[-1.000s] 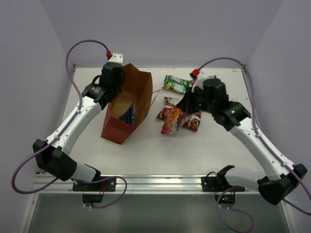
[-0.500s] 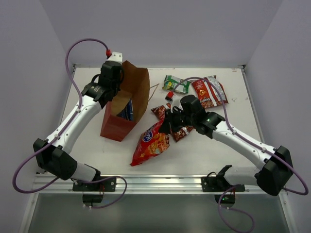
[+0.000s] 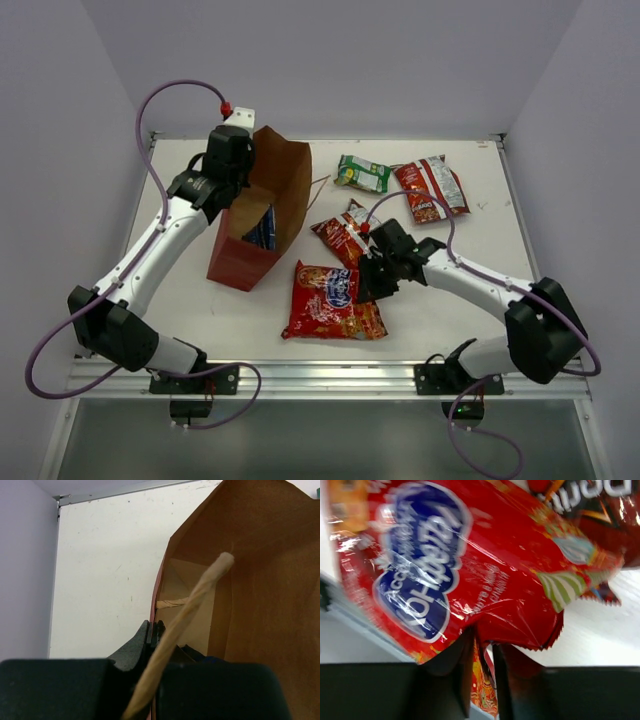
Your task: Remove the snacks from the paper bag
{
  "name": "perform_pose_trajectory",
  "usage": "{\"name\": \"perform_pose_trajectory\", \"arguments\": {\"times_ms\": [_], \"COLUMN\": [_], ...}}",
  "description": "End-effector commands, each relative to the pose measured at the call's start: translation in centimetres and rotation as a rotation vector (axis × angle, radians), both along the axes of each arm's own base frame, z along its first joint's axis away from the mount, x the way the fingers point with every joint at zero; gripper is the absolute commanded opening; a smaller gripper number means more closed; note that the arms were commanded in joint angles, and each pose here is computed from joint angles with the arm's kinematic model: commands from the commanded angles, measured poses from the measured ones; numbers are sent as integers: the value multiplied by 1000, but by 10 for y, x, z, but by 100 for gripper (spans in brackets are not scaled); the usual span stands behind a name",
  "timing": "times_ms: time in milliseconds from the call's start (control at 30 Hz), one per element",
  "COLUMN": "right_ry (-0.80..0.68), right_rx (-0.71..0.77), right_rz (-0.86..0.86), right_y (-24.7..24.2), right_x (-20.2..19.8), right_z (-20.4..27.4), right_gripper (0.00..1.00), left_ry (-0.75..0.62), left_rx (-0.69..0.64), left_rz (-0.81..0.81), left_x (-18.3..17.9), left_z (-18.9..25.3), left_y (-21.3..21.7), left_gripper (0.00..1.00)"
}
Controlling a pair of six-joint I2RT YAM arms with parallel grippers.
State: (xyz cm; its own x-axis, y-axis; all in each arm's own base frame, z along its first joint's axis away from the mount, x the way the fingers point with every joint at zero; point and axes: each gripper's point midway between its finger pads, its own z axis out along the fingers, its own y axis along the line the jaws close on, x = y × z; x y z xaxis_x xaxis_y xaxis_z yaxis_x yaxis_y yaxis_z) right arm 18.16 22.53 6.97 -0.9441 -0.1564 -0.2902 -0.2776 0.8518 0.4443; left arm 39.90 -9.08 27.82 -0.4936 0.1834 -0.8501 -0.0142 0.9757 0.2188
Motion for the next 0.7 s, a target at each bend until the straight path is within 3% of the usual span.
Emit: {"name": "perform_pose_trajectory", "arguments": {"times_ms": [0, 133, 233, 367, 500, 667], "right_ry": [-21, -226, -375, -532, -686, -735], "right_rx": [-74, -125, -147, -66, 119, 302], "right_rz": [-36, -97, -149, -182, -175, -100], "right_y": [-3, -14, -24, -22, -1, 44], "right_x": [17, 54, 76, 90, 101, 108], "right_z": [11, 63, 121, 205, 299, 349], "right_gripper": [28, 71, 85, 87, 87, 86], "left_ry": [-105, -125, -135, -134, -134, -127], "left_rx": [-40, -47, -43, -40, -38, -52], "left_rz": [-41, -62, -70, -76, -75, -76], "left_x": [3, 0, -2, -3, -3, -3], "left_z": [32, 37, 39, 39, 39, 36], "left_y": [-4, -5, -4, -4, -4, -6], "left_gripper": [0, 0, 0, 0, 0, 0]}}
